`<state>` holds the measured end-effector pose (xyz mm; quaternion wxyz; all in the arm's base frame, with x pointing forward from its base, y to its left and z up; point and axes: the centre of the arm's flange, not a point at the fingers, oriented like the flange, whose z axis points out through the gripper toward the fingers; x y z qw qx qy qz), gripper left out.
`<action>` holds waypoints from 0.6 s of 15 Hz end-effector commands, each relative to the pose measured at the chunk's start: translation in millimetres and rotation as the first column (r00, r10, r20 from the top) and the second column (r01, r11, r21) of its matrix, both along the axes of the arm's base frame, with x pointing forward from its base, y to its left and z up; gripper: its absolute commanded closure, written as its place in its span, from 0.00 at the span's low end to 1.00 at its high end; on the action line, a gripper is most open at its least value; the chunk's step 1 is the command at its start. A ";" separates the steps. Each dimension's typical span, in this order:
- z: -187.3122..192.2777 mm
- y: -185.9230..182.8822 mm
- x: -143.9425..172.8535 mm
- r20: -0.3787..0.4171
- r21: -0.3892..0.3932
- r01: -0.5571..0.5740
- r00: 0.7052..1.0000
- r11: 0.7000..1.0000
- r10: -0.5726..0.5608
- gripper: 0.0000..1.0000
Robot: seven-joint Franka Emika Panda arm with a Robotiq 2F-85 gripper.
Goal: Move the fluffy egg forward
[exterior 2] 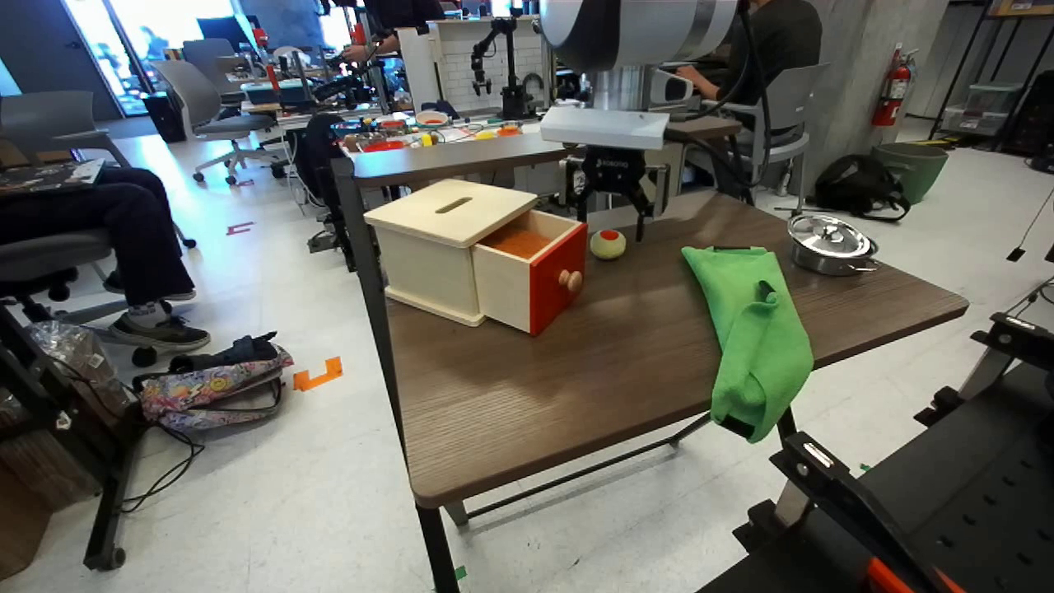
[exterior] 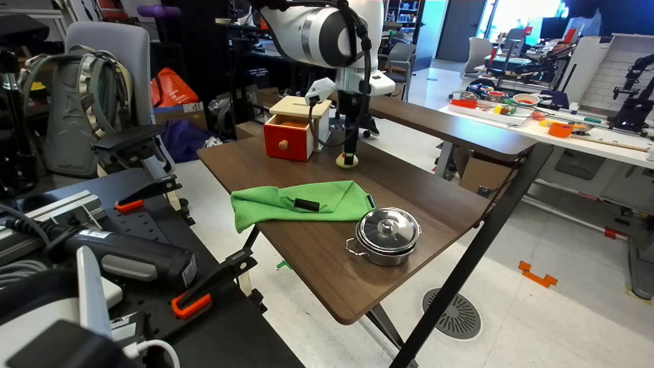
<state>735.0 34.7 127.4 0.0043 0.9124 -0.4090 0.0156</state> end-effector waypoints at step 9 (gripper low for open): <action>15.0 9.1 -0.5 -0.023 -0.006 0.011 1.000 1.000 -0.011 0.99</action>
